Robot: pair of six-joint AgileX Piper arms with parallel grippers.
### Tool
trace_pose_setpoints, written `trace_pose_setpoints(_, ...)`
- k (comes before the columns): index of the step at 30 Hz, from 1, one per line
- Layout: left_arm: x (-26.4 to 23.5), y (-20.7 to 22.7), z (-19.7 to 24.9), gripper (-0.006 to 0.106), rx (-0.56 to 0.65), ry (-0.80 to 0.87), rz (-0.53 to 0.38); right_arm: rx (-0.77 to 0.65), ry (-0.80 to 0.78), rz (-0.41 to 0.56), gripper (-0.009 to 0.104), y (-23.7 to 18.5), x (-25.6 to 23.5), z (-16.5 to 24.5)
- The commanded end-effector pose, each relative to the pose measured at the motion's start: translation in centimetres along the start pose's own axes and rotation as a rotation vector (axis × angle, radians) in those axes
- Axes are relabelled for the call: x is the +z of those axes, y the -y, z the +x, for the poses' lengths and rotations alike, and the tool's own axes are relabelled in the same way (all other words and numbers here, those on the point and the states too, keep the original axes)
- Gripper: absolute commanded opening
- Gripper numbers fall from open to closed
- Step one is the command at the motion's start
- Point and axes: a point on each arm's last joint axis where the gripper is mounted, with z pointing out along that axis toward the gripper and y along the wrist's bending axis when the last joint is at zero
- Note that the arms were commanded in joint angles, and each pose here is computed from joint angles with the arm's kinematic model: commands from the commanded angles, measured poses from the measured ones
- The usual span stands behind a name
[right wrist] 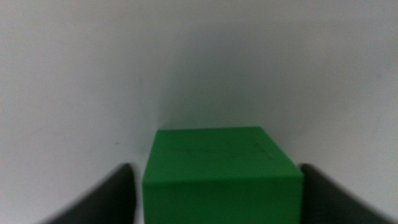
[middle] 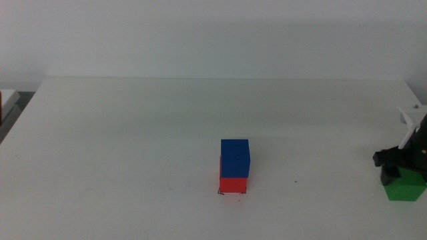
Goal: Stack red cubes first, then green, then blue cubes in a specific spot.
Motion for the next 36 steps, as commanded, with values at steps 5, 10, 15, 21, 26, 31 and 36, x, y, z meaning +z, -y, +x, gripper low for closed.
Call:
trace_pose_setpoints(5,-0.1,0.0,-0.1,0.094,0.001,0.014,0.004,0.029,0.015,0.014,0.002,-0.8,-2.2,-0.5)
trace_pose_setpoints(10,-0.1,0.0,-0.1,0.094,0.001,0.014,0.004,0.037,0.098,0.035,0.002,-7.3,-10.1,-0.9)
trace_pose_setpoints(15,-0.1,0.0,-0.1,0.094,0.001,0.014,0.004,-0.02,0.254,-0.003,0.002,-17.2,-16.4,-0.7)
trace_pose_setpoints(21,-0.1,0.0,-0.1,0.094,0.001,0.014,0.004,-0.037,0.325,-0.093,0.003,-25.3,-17.7,0.5)
trace_pose_setpoints(26,-0.1,0.0,-0.1,0.094,0.001,0.014,0.004,-0.07,0.305,-0.109,0.007,-28.5,-16.5,1.3)
trace_pose_setpoints(31,-0.1,0.0,-0.1,0.094,0.001,0.014,0.004,-0.044,0.277,-0.09,0.007,-29.2,-15.0,1.0)
trace_pose_setpoints(36,-0.1,0.0,-0.1,0.094,0.001,0.014,0.004,-0.045,0.268,-0.073,0.008,-29.4,-14.2,0.9)
